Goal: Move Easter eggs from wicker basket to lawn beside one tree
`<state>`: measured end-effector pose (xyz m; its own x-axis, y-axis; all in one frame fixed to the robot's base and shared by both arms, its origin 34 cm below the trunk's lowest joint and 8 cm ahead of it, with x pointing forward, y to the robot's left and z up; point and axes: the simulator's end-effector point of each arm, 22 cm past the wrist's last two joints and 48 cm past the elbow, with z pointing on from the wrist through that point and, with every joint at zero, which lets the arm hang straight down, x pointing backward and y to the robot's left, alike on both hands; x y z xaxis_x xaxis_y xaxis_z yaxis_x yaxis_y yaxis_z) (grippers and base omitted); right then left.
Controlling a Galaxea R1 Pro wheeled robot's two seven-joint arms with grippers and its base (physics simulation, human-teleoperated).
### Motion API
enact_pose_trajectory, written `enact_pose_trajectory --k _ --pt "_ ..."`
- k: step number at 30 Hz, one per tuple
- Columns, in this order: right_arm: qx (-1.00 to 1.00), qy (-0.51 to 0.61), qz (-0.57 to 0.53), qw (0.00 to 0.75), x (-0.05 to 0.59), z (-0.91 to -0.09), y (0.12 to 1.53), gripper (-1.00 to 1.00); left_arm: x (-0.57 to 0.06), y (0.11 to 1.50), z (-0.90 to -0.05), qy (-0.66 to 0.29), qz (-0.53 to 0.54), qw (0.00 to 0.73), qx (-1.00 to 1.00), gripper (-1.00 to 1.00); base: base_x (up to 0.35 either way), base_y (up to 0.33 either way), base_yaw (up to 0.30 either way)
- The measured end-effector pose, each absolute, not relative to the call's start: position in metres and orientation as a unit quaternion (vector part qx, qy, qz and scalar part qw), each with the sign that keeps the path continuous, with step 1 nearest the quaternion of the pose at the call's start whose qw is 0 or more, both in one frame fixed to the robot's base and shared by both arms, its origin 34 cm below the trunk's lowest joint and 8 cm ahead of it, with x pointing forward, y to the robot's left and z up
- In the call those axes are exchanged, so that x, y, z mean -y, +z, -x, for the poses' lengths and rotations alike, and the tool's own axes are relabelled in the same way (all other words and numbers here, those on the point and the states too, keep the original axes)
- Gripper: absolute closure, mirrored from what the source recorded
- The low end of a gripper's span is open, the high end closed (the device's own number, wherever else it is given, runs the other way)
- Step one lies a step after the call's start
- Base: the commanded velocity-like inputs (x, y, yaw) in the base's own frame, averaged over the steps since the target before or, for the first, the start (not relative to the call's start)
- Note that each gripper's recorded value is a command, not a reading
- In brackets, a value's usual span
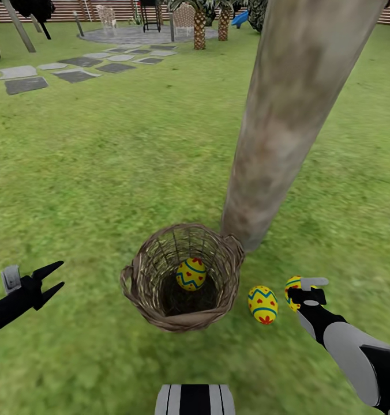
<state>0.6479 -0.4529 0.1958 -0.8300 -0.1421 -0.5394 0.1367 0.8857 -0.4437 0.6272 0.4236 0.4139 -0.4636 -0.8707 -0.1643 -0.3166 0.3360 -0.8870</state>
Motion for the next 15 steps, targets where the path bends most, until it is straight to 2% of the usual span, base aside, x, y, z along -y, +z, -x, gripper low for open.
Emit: enact_pose_trajectory --k 15 --pt "-0.929 -0.239 0.007 0.284 0.450 -0.647 0.178 1.00 -0.426 0.388 -0.622 -0.407 0.410 0.315 -0.753 -1.00 0.007 -0.010 0.000"
